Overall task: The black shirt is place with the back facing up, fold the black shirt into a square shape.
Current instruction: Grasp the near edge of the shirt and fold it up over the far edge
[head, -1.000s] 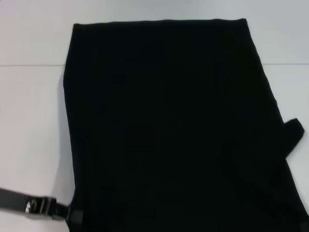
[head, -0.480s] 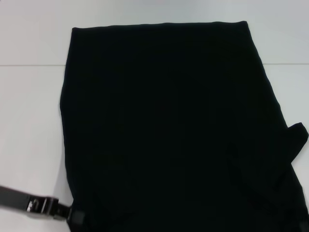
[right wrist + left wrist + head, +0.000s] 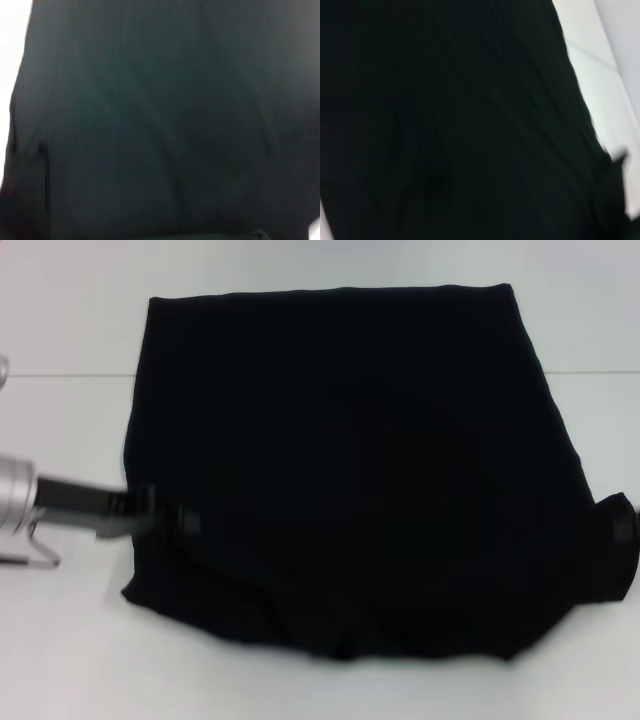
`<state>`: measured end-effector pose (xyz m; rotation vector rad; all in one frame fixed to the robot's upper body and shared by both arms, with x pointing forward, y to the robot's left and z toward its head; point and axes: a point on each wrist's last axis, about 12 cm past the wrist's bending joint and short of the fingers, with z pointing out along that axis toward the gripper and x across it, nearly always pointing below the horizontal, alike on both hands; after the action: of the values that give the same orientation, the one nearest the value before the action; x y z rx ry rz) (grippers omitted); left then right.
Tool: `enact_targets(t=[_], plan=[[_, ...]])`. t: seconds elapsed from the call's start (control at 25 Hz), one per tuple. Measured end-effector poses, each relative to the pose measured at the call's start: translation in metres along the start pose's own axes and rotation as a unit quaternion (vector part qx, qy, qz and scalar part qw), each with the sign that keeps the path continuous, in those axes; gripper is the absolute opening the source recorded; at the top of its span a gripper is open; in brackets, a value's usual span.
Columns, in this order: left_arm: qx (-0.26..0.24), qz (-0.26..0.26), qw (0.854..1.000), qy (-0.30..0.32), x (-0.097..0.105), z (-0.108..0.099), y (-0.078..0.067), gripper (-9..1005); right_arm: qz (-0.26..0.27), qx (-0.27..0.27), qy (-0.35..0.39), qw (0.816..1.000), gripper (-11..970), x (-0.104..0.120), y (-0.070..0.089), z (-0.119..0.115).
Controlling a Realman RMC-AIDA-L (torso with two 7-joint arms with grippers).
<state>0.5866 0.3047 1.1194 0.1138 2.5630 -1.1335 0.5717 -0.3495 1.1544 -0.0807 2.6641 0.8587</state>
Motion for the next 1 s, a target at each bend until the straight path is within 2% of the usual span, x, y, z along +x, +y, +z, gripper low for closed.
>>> enact_targets(t=[0.16, 0.32, 0.48, 0.6, 1.0], plan=[[-0.042, -0.009, 0.998, -0.056, -0.032, 0.012, -0.002, 32, -0.01, 0.028, -0.063, 0.998, 76, -0.032, 0.001, 0.002], [-0.085, -0.02, 0.991, -0.106, -0.054, 0.025, -0.002, 32, -0.002, 0.05, -0.115, 0.992, 76, -0.055, 0.0, 0.026], [-0.121, -0.016, 0.987, -0.109, -0.059, 0.036, -0.003, 31, -0.011, 0.07, -0.109, 0.992, 77, -0.065, 0.006, 0.059], [-0.138, -0.001, 0.985, -0.103, -0.06, 0.041, -0.006, 31, -0.023, 0.086, -0.114, 0.99, 77, -0.07, 0.011, 0.071], [-0.168, 0.037, 0.969, -0.176, -0.084, 0.041, -0.018, 31, -0.03, 0.108, -0.193, 0.975, 78, -0.097, 0.02, 0.07]])
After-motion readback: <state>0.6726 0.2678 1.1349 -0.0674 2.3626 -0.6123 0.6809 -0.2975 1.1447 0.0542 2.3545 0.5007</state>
